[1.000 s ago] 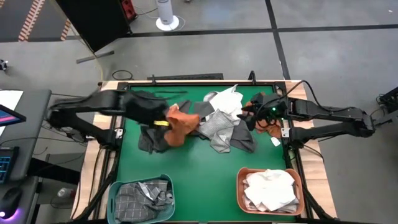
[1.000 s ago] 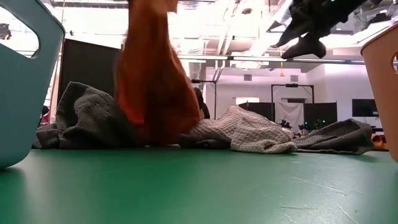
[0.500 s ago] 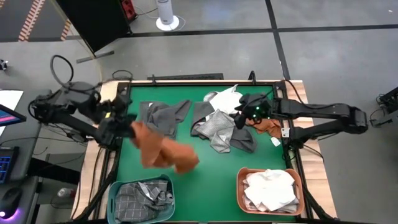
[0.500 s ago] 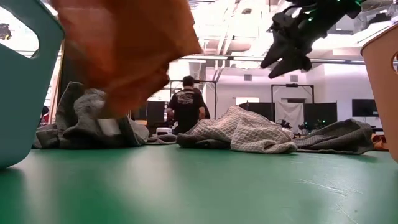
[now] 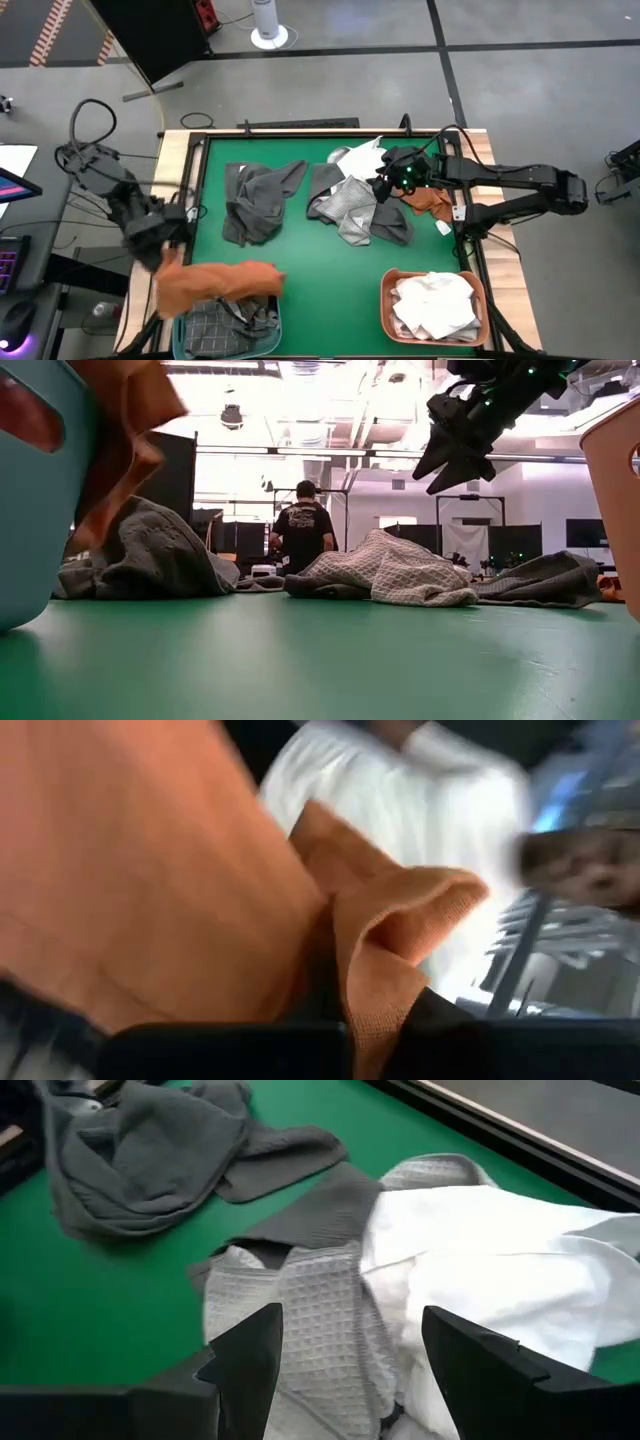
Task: Sort towels by color in basket
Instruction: Put the left orange towel into the green bin
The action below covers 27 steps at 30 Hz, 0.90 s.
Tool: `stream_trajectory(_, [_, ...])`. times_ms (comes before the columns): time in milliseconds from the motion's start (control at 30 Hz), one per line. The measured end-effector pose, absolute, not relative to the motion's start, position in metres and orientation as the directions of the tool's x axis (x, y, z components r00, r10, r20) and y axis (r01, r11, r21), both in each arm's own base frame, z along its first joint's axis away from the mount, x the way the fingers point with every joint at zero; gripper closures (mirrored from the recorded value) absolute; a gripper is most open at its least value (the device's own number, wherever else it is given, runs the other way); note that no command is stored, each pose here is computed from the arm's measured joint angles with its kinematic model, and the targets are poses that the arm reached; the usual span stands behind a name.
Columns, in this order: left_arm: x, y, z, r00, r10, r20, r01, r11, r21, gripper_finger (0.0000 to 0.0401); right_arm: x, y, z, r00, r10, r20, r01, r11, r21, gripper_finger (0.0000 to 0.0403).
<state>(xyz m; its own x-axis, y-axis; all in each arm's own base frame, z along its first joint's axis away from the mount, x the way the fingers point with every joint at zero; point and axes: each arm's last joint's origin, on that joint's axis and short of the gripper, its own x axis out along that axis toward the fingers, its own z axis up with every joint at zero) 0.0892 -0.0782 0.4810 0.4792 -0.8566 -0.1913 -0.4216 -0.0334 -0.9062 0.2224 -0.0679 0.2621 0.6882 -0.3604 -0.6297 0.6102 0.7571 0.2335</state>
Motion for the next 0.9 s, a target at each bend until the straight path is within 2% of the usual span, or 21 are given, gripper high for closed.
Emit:
stream_trajectory(167, [0.075,-0.088,0.474,0.152,-0.961,-0.23,-0.584,0.1,-0.806,0.0401,0.22,-0.074,0.261,0.673,-0.379,-0.635,0.634,0.738,0.231,0.0133])
stream_trajectory(267, [0.071,-0.092,0.471,0.062,-0.967,-0.247,-0.612,0.159,-0.775,0.0401,0.219,-0.078,0.261,0.666,-0.392,-0.635,0.647,0.726,0.231,0.0133])
stream_trajectory(333, [0.073,-0.095,0.471,0.073,-0.966,-0.248,-0.594,0.157,-0.789,0.0401,0.218,-0.081,0.261,0.662,-0.399,-0.635,0.656,0.719,0.231,0.0133])
stream_trajectory(400, [0.077,-0.098,0.475,0.141,-0.964,-0.224,-0.542,0.114,-0.832,0.0401,0.217,-0.083,0.261,0.657,-0.406,-0.635,0.664,0.712,0.231,0.0133])
stream_trajectory(533, [0.091,-0.103,0.485,0.377,-0.914,-0.151,-0.359,0.006,-0.933,0.0401,0.215,-0.087,0.261,0.649,-0.418,-0.636,0.676,0.7,0.23,0.0133])
stream_trajectory(633, [0.103,-0.109,0.492,0.486,-0.87,-0.075,-0.218,-0.037,-0.975,0.0401,0.214,-0.088,0.261,0.644,-0.42,-0.64,0.681,0.696,0.228,0.0133])
stream_trajectory(700, [0.11,-0.116,0.495,0.504,-0.863,-0.036,-0.168,-0.057,-0.984,0.0401,0.214,-0.088,0.26,0.637,-0.419,-0.647,0.676,0.708,0.208,0.0133])
stream_trajectory(900, [0.125,-0.137,0.501,0.431,-0.9,0.068,-0.141,-0.141,-0.98,0.0401,0.208,-0.092,0.256,0.596,-0.416,-0.687,0.686,0.708,0.167,0.0133])
